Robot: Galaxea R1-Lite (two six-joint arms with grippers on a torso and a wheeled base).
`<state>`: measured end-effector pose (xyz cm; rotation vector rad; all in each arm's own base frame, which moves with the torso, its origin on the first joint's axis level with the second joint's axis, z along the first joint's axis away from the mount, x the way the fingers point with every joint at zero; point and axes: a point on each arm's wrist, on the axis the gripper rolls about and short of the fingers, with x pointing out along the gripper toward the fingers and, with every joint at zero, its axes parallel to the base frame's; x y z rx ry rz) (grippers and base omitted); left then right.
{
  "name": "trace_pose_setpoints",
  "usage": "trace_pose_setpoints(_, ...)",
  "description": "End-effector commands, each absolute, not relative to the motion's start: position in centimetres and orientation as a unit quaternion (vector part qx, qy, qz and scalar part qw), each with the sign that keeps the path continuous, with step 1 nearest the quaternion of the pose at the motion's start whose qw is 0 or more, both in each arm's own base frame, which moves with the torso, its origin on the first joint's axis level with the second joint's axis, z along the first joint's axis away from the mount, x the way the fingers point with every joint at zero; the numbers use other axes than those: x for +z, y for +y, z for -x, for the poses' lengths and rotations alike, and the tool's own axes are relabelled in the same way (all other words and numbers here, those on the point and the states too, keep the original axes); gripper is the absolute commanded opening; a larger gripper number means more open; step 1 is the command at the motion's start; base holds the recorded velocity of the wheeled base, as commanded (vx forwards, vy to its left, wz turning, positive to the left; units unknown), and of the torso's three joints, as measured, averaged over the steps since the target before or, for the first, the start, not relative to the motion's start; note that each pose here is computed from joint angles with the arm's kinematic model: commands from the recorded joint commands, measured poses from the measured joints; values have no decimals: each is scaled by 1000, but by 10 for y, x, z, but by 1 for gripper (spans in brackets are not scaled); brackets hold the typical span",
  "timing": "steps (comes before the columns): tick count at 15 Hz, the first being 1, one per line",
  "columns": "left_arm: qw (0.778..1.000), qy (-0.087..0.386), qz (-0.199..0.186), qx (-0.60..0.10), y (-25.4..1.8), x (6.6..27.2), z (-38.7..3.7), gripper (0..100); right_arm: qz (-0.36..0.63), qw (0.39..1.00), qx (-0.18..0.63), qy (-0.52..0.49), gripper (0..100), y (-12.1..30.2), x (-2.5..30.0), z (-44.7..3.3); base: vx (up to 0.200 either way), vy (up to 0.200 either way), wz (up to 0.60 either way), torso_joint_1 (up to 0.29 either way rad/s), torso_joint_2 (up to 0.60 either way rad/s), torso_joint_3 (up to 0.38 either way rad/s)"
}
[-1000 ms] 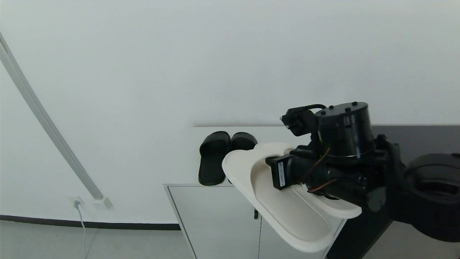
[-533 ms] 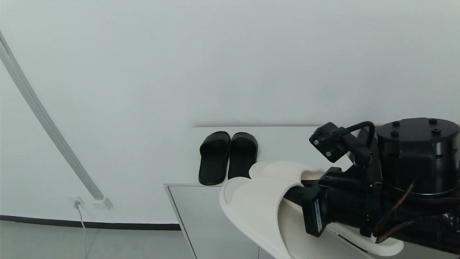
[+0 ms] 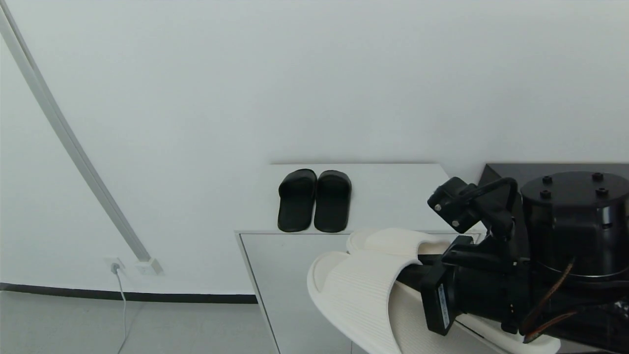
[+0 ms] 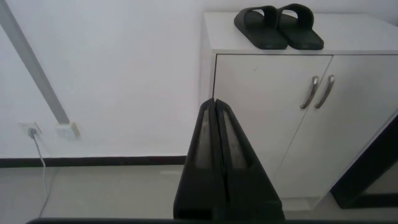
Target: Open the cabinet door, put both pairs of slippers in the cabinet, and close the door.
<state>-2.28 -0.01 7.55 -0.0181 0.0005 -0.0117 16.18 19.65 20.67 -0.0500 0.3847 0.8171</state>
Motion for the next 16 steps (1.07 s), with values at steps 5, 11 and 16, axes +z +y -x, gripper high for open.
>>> trace_pose_setpoints(5,1000,0,8,-5,0,75,23,0,37,901,386,195,0,197,197,-169,-40,0,0,0,0,0)
trace_pose_setpoints(11,1000,1,8,-6,0,76,23,0,34,906,378,190,0,198,191,-176,0,0,0,0,0,0)
trace_pose_setpoints(16,1000,1,8,-6,0,76,23,0,31,909,370,189,0,197,188,-181,0,0,0,-97,217,117)
